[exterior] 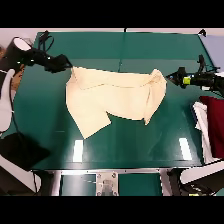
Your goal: Fold the shirts.
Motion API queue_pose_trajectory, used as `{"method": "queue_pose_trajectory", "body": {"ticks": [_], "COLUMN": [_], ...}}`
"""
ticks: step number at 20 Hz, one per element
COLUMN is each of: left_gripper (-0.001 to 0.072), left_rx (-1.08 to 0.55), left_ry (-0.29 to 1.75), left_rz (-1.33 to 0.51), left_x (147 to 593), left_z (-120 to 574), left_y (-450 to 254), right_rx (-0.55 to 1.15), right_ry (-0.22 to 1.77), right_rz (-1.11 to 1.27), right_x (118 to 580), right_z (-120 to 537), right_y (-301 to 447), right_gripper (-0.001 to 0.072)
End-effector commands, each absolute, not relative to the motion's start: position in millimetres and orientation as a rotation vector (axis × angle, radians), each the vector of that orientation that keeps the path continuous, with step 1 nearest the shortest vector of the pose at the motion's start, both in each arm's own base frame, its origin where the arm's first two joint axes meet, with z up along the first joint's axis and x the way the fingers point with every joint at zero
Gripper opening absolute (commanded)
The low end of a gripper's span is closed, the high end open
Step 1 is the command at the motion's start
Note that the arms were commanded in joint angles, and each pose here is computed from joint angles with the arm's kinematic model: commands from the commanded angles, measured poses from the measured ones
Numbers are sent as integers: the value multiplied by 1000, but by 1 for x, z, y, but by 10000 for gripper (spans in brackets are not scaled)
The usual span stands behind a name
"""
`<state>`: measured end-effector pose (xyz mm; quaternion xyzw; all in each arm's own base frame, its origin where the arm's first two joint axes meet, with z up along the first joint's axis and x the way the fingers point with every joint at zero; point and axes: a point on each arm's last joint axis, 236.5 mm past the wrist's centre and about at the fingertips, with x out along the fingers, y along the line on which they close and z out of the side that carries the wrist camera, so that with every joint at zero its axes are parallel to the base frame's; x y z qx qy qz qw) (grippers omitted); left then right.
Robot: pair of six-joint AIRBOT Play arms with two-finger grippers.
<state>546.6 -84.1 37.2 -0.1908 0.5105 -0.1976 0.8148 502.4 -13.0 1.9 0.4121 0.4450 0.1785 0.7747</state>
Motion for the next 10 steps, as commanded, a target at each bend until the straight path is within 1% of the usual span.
{"method": "queue_pose_trajectory", "body": {"ticks": [1,4,6,8,10], "left_gripper": [28,22,22,22,22], "left_rx": [-468,-425,-385,-384,-394], "left_ry": [1289,1390,1497,1562,1574], "left_rz": [-440,-434,-432,-449,-447], "left_x": [498,476,451,424,397], "left_z": [34,24,10,-2,-18], "left_y": [-50,-43,-43,-50,-54], "right_rx": [889,867,874,882,886], "right_ry": [1142,1240,1282,1327,1371], "right_rz": [360,340,333,337,334], "right_x": [440,377,333,293,269], "right_z": [-8,-18,-28,-41,-57], "right_y": [-10,20,43,66,82], "right_gripper": [12,12,13,24,216]}}
